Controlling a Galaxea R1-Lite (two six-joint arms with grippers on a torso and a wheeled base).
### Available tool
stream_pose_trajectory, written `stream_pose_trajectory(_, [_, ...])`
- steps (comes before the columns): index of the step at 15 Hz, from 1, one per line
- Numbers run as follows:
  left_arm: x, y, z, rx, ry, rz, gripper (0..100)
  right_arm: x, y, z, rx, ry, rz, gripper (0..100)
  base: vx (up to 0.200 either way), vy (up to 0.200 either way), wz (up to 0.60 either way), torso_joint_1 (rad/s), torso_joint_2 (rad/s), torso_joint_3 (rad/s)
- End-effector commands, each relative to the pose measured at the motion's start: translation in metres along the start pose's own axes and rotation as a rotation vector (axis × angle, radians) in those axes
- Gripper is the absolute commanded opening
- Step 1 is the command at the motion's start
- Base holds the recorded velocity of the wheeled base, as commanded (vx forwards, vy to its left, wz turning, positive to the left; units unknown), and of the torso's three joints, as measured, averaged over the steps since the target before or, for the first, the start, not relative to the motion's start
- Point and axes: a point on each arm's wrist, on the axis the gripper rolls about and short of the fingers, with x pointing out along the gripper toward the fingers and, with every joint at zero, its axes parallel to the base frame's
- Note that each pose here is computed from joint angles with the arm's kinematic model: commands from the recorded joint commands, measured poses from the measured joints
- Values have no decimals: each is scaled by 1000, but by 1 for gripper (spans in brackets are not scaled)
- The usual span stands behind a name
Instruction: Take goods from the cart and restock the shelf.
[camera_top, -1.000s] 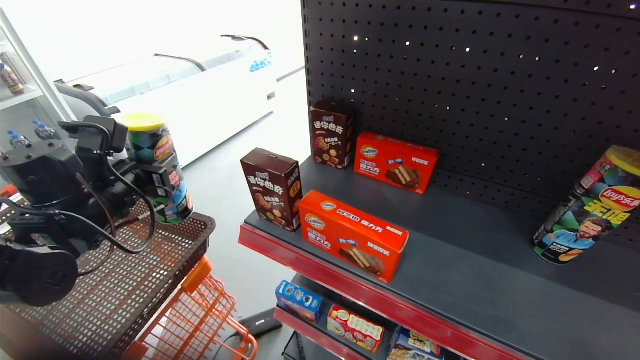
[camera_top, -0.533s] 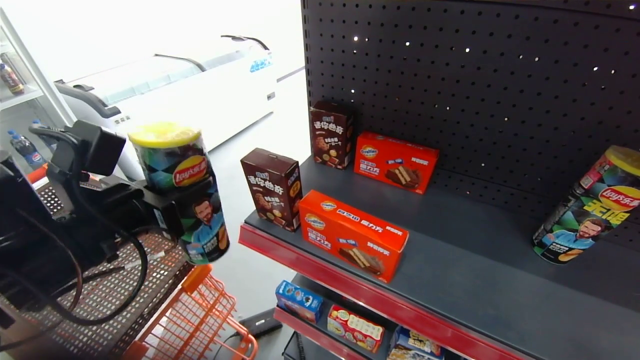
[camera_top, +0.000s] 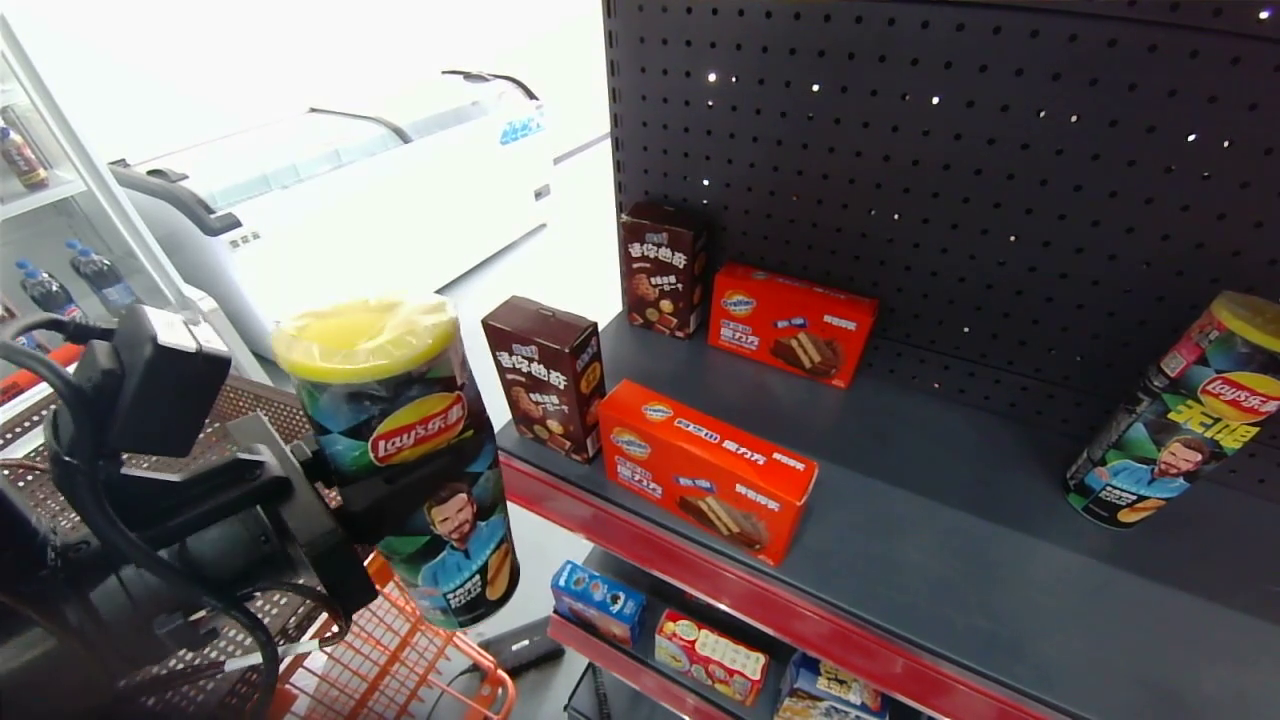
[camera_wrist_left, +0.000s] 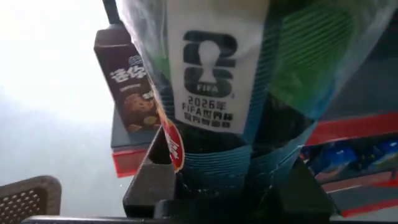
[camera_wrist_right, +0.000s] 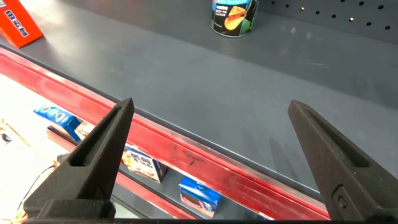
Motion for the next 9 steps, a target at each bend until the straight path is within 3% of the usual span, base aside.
stream_pose_trajectory(1, [2, -7, 5, 3, -16, -61, 0, 0, 0, 0, -1, 1, 0, 100, 0, 0, 0, 0, 0, 0])
stream_pose_trajectory(6, [2, -24, 3, -3, -30, -256, 0, 0, 0, 0, -1, 1, 0, 100, 0, 0, 0, 0, 0, 0])
stream_pose_trajectory(8, [3, -27, 5, -6, -41, -291, 0, 0, 0, 0, -1, 1, 0, 100, 0, 0, 0, 0, 0, 0])
stream_pose_trajectory(9, [4, -32, 7, -29, -44, -334, 0, 0, 0, 0, -1, 1, 0, 100, 0, 0, 0, 0, 0, 0])
